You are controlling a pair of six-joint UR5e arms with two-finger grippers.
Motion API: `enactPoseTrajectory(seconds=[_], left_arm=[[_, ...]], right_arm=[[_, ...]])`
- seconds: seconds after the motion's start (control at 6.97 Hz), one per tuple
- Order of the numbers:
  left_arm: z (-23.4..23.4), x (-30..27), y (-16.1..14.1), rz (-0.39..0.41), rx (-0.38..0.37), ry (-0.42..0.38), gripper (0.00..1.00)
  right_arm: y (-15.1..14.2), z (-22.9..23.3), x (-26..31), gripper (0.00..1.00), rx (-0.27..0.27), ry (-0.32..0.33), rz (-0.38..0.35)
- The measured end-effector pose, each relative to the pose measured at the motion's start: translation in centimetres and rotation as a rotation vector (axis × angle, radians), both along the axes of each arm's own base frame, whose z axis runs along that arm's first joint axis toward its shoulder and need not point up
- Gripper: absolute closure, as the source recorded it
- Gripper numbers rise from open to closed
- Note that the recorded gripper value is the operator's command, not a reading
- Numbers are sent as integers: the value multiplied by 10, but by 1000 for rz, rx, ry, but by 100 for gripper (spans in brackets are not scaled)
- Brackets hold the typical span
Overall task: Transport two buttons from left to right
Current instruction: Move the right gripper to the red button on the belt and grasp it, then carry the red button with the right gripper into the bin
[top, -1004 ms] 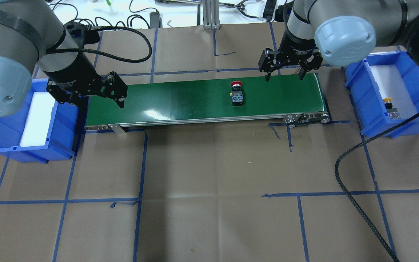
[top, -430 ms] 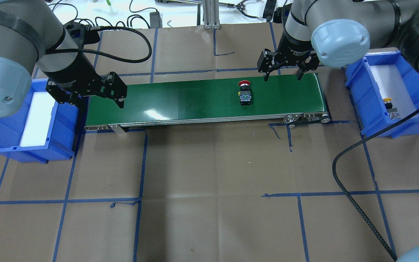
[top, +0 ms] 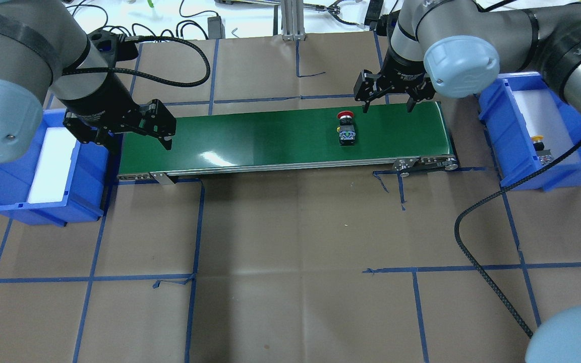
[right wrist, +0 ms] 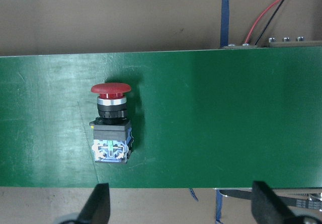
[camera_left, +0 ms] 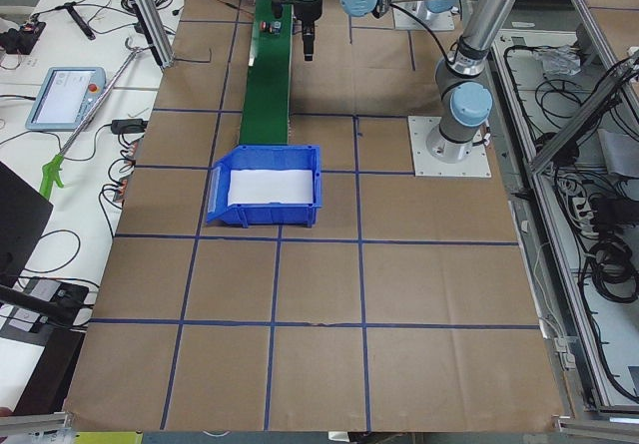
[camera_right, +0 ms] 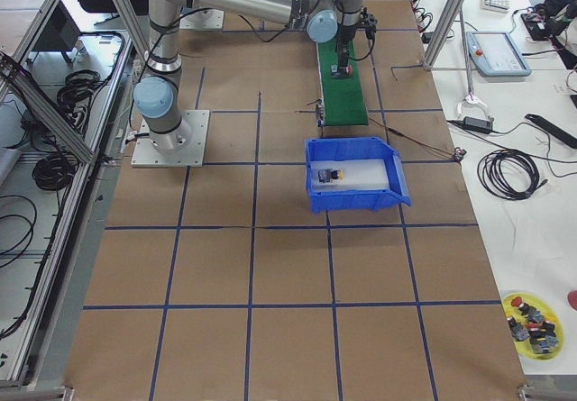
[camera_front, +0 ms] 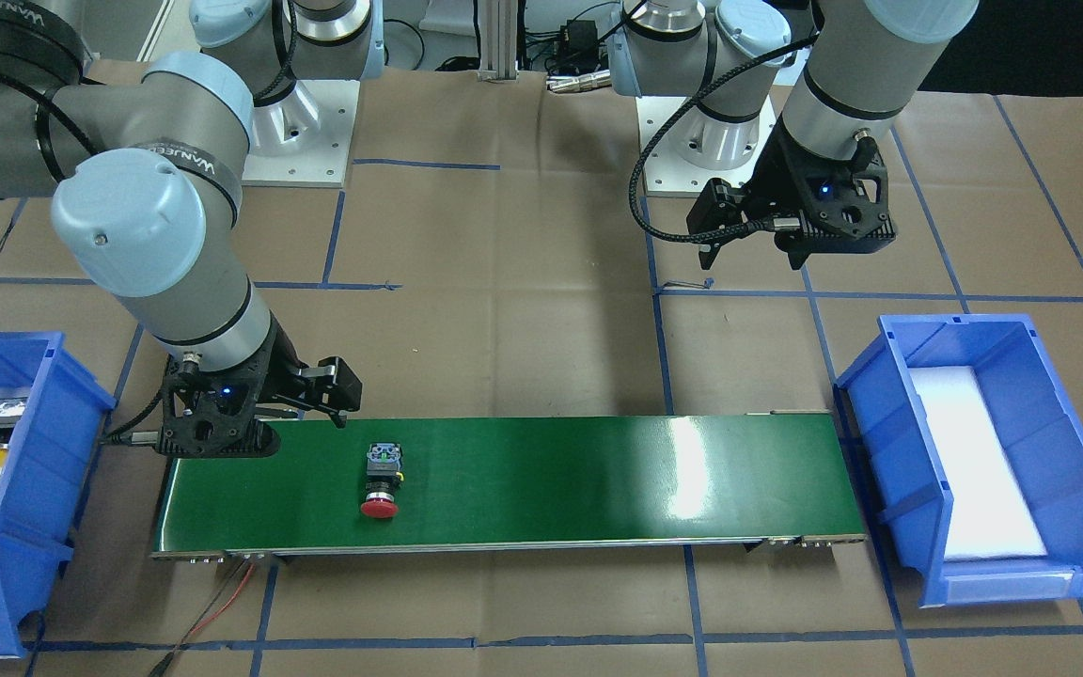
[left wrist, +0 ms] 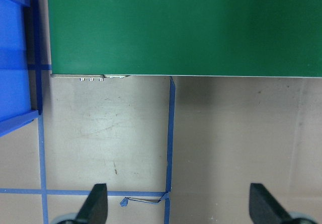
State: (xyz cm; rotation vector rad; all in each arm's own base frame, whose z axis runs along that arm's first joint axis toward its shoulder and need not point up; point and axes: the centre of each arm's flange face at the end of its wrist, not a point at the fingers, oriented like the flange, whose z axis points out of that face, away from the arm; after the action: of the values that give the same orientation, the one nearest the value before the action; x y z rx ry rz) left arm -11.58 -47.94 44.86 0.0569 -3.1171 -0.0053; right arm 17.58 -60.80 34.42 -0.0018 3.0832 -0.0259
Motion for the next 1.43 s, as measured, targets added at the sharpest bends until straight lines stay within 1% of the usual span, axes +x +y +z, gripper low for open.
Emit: enactPoseTrajectory(seconds=[0.29, 0.72, 0.86, 1.0, 1.15, 1.29, 1.43], left_arm=[[0, 0, 0, 0, -1, 0, 0], [0, 0, 0, 0, -1, 2, 0], [0, 0, 0, 0, 0, 2, 0], [0, 0, 0, 0, 0, 2, 0], [0, 0, -1, 0, -1, 2, 0], [0, 0, -1, 0, -1, 2, 0], [1, 0, -1, 0, -1, 2, 0]], right_arm=[[-10, -22, 3, 2, 10, -2, -30], [-26, -59, 15, 4, 10, -2, -34], [-30, -69, 16, 7, 9, -2, -34], [-32, -79, 16, 12, 16, -1, -34], [-33, -88, 16, 27, 27, 3, -33], [-33, -94, 16, 71, 37, 9, -31], [-33, -98, 15, 94, 45, 17, -26]])
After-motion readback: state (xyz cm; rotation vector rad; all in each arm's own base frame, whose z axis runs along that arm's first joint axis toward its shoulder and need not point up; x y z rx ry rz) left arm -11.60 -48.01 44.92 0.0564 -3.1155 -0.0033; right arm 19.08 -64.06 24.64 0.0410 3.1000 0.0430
